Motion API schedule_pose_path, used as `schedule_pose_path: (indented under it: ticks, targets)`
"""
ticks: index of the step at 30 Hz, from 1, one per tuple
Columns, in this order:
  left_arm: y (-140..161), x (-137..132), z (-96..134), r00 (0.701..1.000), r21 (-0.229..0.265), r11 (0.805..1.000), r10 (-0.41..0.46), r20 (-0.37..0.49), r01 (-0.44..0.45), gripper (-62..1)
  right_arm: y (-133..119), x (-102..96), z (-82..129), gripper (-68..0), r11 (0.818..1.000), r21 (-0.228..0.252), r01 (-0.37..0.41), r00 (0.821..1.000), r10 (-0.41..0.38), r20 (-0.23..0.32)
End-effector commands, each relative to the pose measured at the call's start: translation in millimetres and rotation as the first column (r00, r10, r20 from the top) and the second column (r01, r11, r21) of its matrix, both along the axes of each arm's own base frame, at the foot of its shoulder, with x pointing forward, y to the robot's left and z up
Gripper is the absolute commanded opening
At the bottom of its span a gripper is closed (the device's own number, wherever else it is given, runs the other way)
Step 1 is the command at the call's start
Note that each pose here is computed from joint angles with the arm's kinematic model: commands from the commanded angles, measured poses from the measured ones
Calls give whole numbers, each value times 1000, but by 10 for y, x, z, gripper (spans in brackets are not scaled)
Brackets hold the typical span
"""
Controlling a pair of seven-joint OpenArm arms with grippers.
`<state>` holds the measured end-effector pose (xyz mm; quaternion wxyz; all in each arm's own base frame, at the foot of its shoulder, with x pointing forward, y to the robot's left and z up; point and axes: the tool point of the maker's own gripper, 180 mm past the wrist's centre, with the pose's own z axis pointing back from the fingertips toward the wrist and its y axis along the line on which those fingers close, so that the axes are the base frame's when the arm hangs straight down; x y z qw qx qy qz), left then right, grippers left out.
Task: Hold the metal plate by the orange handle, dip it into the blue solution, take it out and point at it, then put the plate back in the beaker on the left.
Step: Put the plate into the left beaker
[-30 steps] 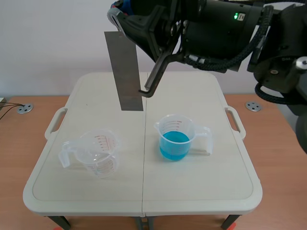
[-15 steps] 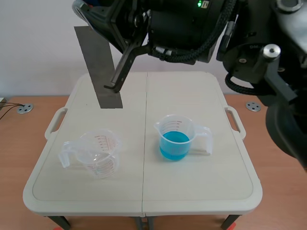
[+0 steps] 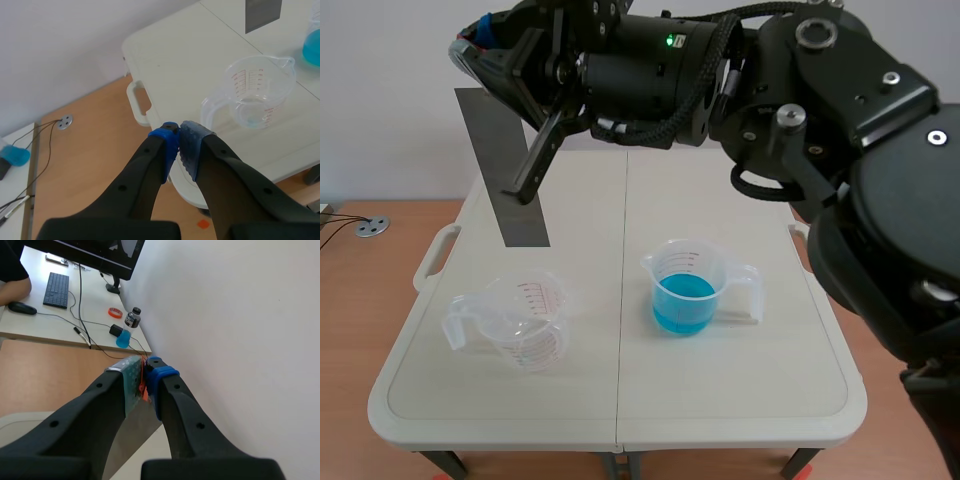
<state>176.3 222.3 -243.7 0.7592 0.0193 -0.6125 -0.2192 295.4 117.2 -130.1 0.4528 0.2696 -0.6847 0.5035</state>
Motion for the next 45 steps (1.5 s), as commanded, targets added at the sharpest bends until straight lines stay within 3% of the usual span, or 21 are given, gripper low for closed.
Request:
schedule_pose_path:
  ticks: [1, 7, 20, 45]
  targets:
    - [-28, 16, 80, 1000, -9, 1000, -6, 27, 7, -558, 44, 3, 155, -664, 999, 40, -13, 1000, 12, 27]
    - [-29, 15, 79, 1000, -9, 1000, -7, 26, 8, -558, 106, 51, 89, -664, 999, 33, -11, 1000, 11, 8]
    - [-29, 15, 79, 1000, -9, 1000, -7, 26, 7, -558, 241, -67, -30, -664, 998, 7, -57, 998, 57, -12]
    - [-29, 16, 80, 1000, -9, 1000, -7, 26, 8, -558, 261, 15, -658, -664, 997, -26, -71, 983, 65, -174]
